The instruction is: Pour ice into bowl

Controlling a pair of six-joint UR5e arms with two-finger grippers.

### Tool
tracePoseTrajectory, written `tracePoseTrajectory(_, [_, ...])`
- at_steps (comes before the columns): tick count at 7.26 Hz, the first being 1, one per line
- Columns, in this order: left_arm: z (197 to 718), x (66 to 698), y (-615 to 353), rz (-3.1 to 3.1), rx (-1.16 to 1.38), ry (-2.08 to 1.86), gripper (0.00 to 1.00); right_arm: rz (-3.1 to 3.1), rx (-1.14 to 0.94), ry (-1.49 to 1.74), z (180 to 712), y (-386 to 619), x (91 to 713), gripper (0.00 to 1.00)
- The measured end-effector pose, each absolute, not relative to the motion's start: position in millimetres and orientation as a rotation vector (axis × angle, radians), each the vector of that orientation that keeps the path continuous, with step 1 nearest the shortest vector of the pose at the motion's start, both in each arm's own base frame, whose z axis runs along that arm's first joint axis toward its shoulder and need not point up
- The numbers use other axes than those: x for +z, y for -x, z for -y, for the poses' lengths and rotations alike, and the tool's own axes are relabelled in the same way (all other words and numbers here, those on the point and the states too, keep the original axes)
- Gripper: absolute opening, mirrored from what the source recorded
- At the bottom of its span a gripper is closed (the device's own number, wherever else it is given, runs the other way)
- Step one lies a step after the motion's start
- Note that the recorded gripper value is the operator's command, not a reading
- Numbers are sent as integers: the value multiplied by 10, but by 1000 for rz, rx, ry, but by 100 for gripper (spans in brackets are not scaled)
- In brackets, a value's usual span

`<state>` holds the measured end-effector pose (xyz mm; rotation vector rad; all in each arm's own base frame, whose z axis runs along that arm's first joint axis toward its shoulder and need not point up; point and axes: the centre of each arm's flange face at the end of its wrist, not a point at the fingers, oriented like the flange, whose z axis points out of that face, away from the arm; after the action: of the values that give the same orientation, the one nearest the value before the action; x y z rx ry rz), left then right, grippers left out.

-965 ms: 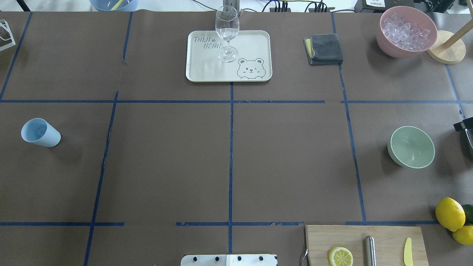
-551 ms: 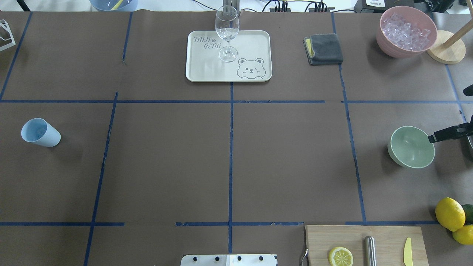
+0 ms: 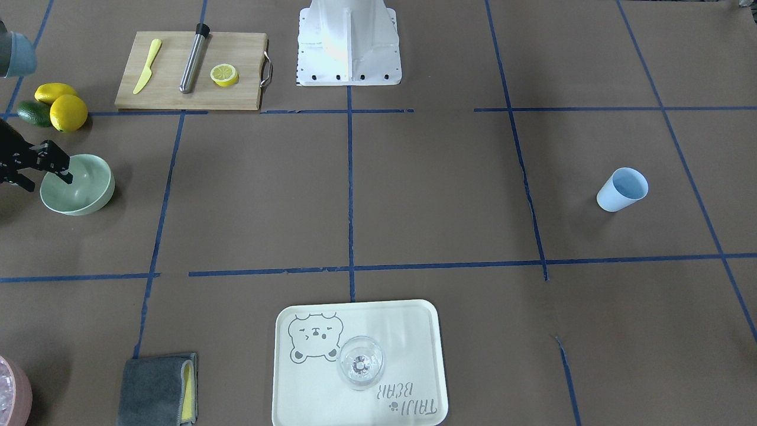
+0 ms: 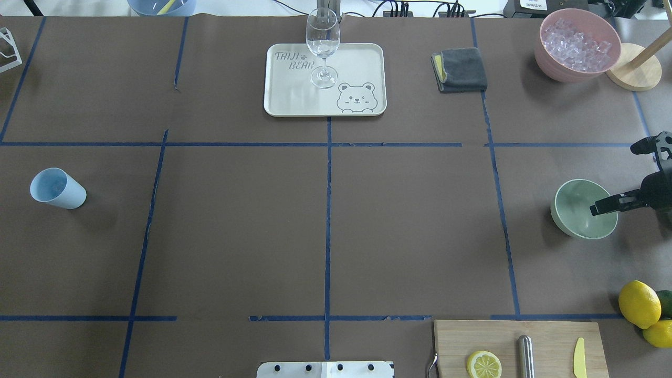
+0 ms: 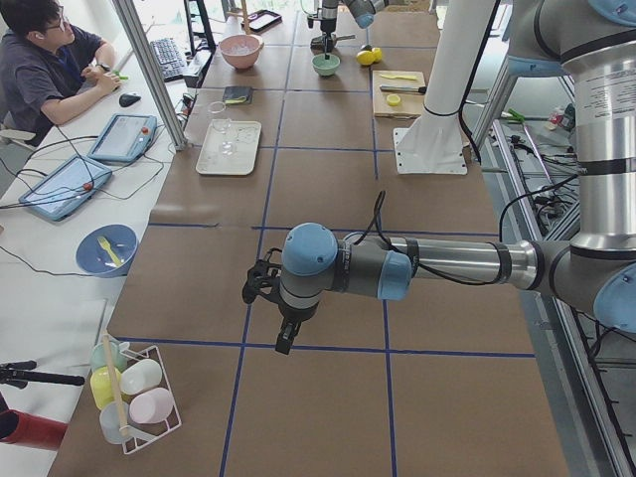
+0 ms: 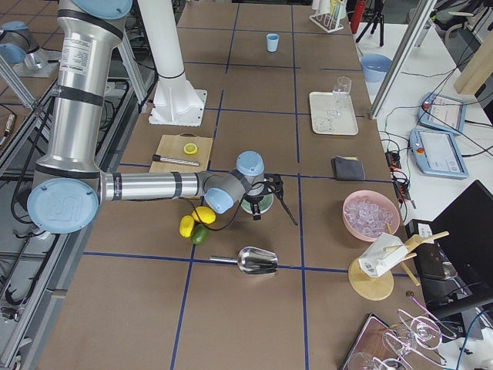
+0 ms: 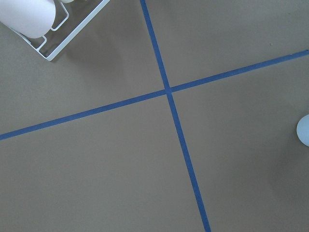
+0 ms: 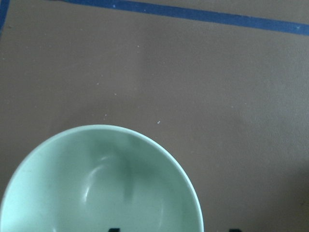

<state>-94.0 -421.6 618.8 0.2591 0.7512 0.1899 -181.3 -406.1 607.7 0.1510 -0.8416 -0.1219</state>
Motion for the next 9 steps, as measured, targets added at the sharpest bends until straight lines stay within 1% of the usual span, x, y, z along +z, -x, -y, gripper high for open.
tracePoseTrajectory(1, [4211,6193,940,-751,189,-258,100,837,-120,-149,4061,1813,6107,0])
tracePoseTrajectory(6, [4206,6197,939,-752,189,-258,100,839,-126,-159,4089,1816,6068,0])
tracePoseTrajectory(7, [4204,6199,939,-752,188,-257,100,858,-132,-166,4092,1826,5949,0])
tracePoseTrajectory(9, [4192,6210,938,-752,188,-255,100,936,-155,-192,4079,1860,5475,0])
